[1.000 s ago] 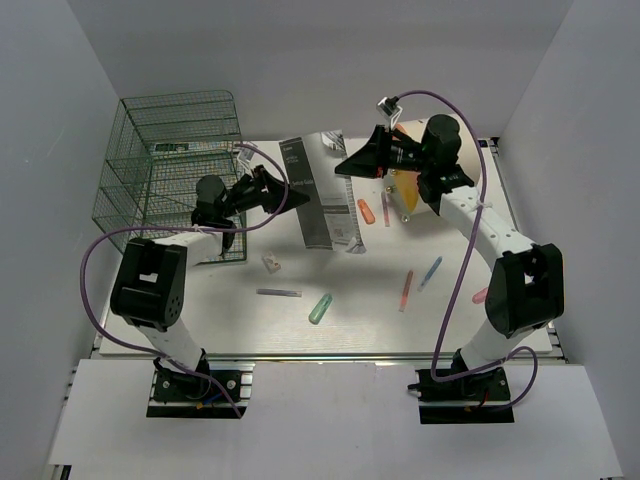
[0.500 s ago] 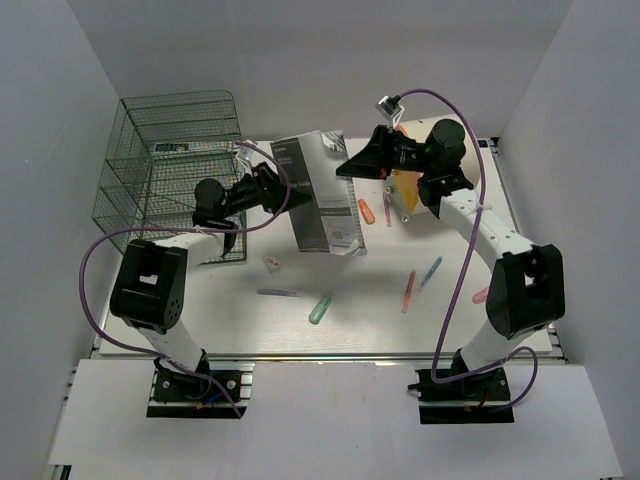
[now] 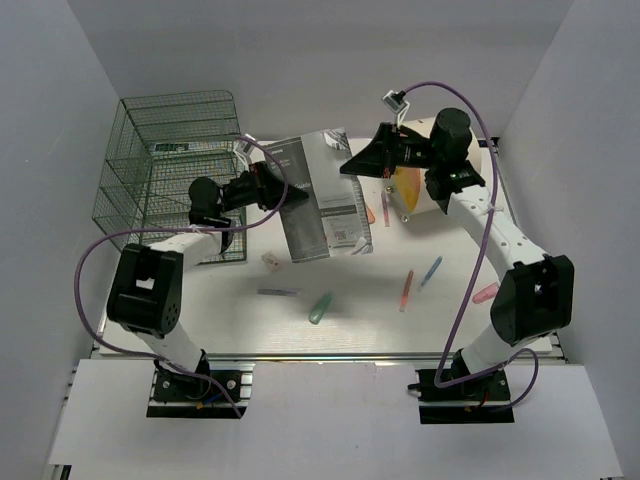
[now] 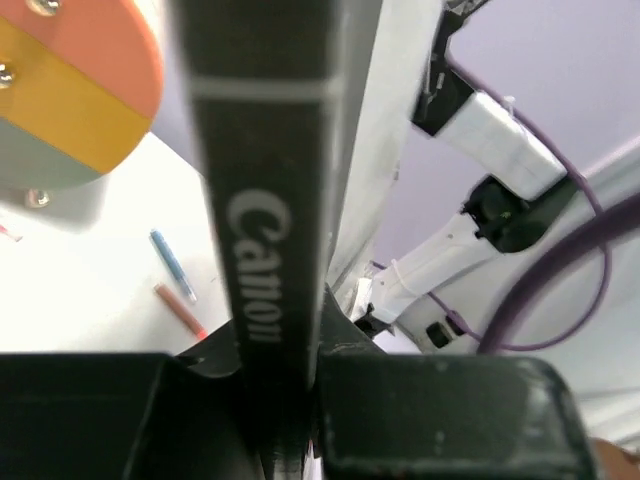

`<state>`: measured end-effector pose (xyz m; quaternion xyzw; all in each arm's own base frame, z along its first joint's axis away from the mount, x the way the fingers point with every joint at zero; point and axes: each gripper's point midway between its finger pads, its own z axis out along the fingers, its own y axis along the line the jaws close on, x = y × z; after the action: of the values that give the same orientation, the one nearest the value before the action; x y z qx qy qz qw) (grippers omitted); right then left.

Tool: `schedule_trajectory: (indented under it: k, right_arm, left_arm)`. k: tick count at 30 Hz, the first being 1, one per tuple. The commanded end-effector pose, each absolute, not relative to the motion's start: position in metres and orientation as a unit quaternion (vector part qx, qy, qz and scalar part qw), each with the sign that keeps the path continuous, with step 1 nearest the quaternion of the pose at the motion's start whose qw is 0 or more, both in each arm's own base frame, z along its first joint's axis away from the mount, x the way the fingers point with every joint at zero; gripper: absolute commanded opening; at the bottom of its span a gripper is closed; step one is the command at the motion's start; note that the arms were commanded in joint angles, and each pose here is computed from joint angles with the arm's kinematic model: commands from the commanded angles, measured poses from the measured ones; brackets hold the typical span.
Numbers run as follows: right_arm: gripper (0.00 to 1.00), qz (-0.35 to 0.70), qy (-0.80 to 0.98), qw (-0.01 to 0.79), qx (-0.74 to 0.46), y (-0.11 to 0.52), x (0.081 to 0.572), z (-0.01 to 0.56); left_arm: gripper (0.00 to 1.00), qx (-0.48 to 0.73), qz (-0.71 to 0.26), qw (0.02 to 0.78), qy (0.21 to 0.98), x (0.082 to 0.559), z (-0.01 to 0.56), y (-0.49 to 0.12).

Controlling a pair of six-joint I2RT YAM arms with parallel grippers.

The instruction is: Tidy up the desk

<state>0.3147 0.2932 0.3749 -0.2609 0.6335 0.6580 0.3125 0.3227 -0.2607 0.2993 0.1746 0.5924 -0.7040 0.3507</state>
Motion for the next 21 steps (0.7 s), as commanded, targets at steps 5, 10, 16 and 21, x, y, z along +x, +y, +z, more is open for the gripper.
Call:
schedule_trajectory:
  k: [5, 10, 16, 21]
  right_arm:
    - [0.50, 0.506, 0.639, 0.483, -0.320, 0.278, 0.338, 0.405]
    - [0.88, 0.449, 0.653, 0.515, -0.326, 0.264, 0.341, 0.402]
    - [0.89, 0.481, 0.641, 0.479, -0.357, 0.274, 0.326, 0.380]
    - [0.89, 0.510, 0.603, 0.462, -0.403, 0.280, 0.310, 0.370]
  left_arm:
    - [0.00, 0.246, -0.529, 0.476, 0.658, 0.316, 0.332, -0.245]
    - [0.00, 0.294, -0.449, 0.503, 0.678, 0.292, 0.332, -0.225]
    - [0.00, 0.336, -0.450, 0.491, 0.666, 0.270, 0.324, -0.224]
    - [0.00, 0.356, -0.454, 0.503, 0.644, 0.261, 0.338, -0.224]
